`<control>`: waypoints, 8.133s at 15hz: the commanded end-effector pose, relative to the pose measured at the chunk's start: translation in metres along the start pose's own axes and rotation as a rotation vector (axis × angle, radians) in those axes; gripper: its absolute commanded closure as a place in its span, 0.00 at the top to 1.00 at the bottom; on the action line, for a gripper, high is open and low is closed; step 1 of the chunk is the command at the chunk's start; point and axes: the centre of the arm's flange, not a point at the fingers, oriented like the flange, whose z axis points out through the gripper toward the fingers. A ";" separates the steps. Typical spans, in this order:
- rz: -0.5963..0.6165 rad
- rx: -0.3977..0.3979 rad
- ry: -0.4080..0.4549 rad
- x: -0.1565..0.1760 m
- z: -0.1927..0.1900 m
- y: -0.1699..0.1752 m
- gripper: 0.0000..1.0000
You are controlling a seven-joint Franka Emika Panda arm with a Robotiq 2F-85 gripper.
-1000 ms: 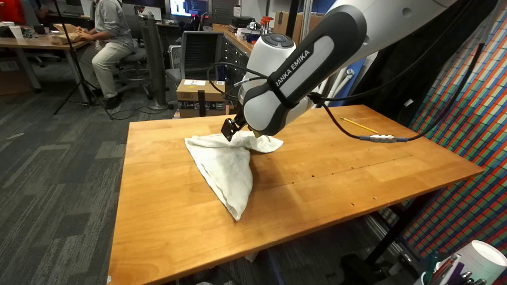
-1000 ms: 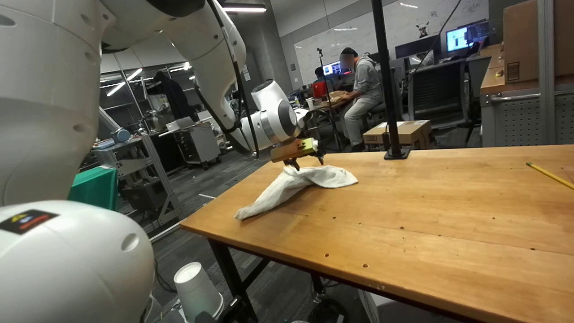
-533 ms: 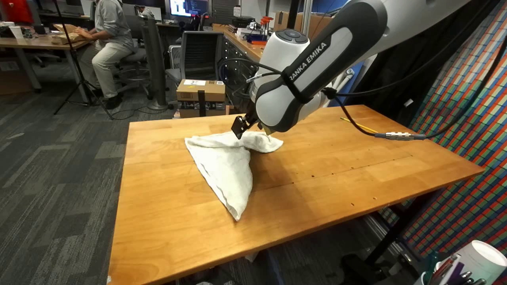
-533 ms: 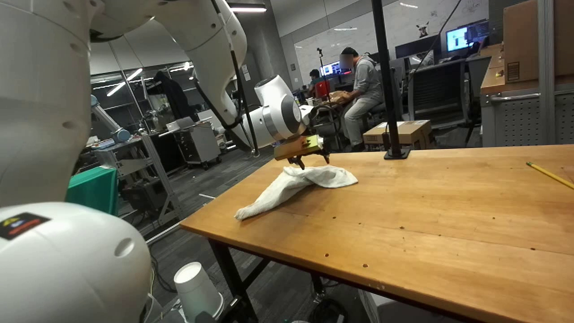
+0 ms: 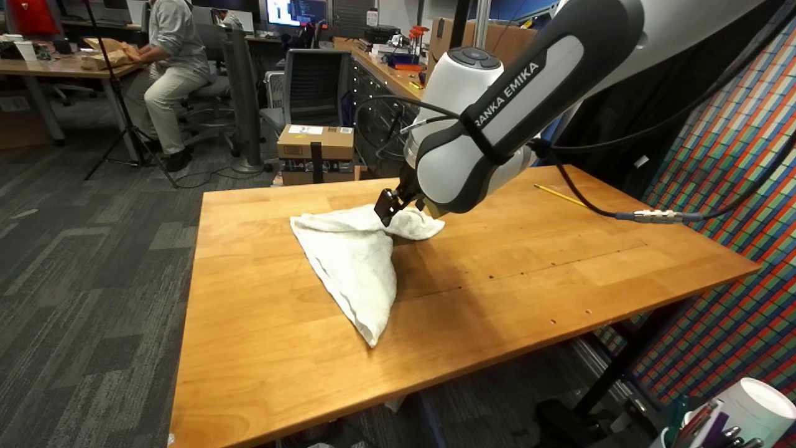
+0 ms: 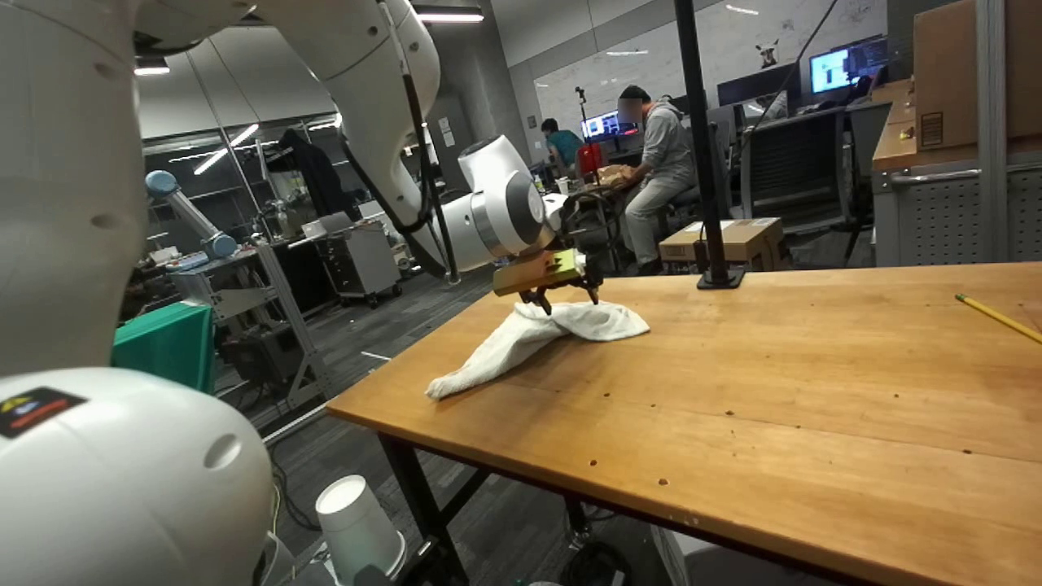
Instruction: Fold the cloth on the table
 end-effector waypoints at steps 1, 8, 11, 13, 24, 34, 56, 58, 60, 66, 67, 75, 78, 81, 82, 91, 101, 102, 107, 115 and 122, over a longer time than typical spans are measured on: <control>-0.010 0.012 0.013 -0.018 -0.017 -0.008 1.00; -0.038 0.031 0.038 -0.019 -0.014 -0.021 1.00; -0.040 0.029 0.066 -0.012 -0.012 -0.018 1.00; -0.039 0.027 0.077 -0.010 -0.011 -0.015 1.00; -0.056 0.032 0.095 -0.009 0.013 -0.016 1.00; -0.069 0.026 0.094 -0.010 0.024 -0.015 0.48; -0.264 0.007 0.239 0.062 -0.007 -0.029 0.08; -0.269 0.002 0.244 0.065 -0.007 -0.029 0.09; -0.268 0.004 0.260 0.070 -0.009 -0.030 0.08; -0.292 0.026 0.293 0.077 -0.020 -0.054 0.08; -0.297 0.031 0.302 0.079 -0.022 -0.060 0.08; -0.340 0.091 0.354 0.082 -0.040 -0.113 0.08; -0.360 0.106 0.351 0.077 -0.041 -0.129 0.08; -0.374 0.114 0.340 0.070 -0.039 -0.141 0.08; -0.378 0.114 0.333 0.067 -0.037 -0.144 0.08; -0.413 0.133 0.253 0.027 -0.017 -0.188 0.08; -0.381 0.116 0.207 0.003 -0.020 -0.187 0.73; -0.370 0.105 0.201 0.001 -0.020 -0.177 0.79; -0.291 0.028 0.171 -0.011 -0.026 -0.111 1.00; -0.180 -0.072 0.123 -0.048 -0.053 -0.041 1.00; -0.106 -0.088 0.066 -0.087 -0.078 -0.041 1.00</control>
